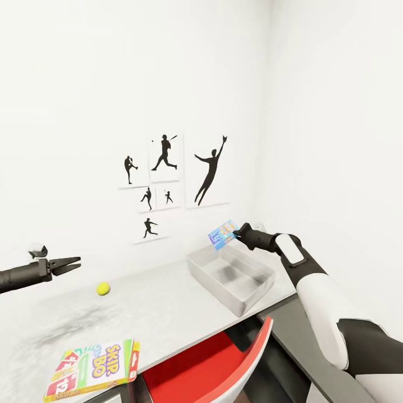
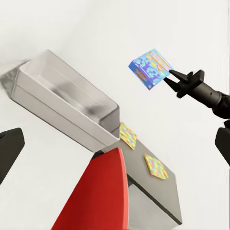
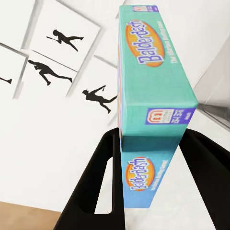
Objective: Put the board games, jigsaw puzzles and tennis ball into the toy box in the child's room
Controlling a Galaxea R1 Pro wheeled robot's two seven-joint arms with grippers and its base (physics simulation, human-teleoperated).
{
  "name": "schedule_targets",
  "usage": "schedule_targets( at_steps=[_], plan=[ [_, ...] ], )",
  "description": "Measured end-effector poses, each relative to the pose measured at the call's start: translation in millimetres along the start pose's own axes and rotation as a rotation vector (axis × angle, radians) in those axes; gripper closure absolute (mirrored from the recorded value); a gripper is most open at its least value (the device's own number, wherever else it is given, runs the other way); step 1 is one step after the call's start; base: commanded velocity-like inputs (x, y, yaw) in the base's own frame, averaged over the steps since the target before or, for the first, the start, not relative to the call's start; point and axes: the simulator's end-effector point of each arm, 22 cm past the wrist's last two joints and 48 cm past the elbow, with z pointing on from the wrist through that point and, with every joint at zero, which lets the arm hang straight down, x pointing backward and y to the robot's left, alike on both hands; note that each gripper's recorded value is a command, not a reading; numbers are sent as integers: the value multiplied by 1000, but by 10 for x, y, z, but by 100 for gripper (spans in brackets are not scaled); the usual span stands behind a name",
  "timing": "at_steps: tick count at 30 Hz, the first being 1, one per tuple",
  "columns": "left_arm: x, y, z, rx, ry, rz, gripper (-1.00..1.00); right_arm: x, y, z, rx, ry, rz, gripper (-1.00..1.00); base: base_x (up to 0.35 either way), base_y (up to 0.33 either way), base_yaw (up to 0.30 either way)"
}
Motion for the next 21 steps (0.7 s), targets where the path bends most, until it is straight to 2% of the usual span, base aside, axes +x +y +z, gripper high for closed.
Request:
schedule_targets(
  at_steps=[2,4,7,8,12,16,21],
  plan=[
    [62,-35,138,23,10,-38,-100,0,-3,0,1,0,-1,100,0,0,0],
    [149,-156,445,76,33,-96,-100,6,-6,4,3,2,-3,100,0,0,0],
    [206,-444,862,152,67,-136,-100,19,4,8,2,4,-4,100,0,0,0],
    [230,-597,1042,186,85,-142,-100,25,7,13,2,4,-4,100,0,0,0],
    [398,-1010,1517,259,163,-127,-100,27,6,14,3,5,-6,100,0,0,0],
    [487,-1121,1648,274,199,-113,-100,18,-1,7,3,5,-5,100,0,0,0],
    [497,-1135,1653,273,205,-106,-100,10,-1,-2,3,3,-5,100,141,0,0]
  ],
)
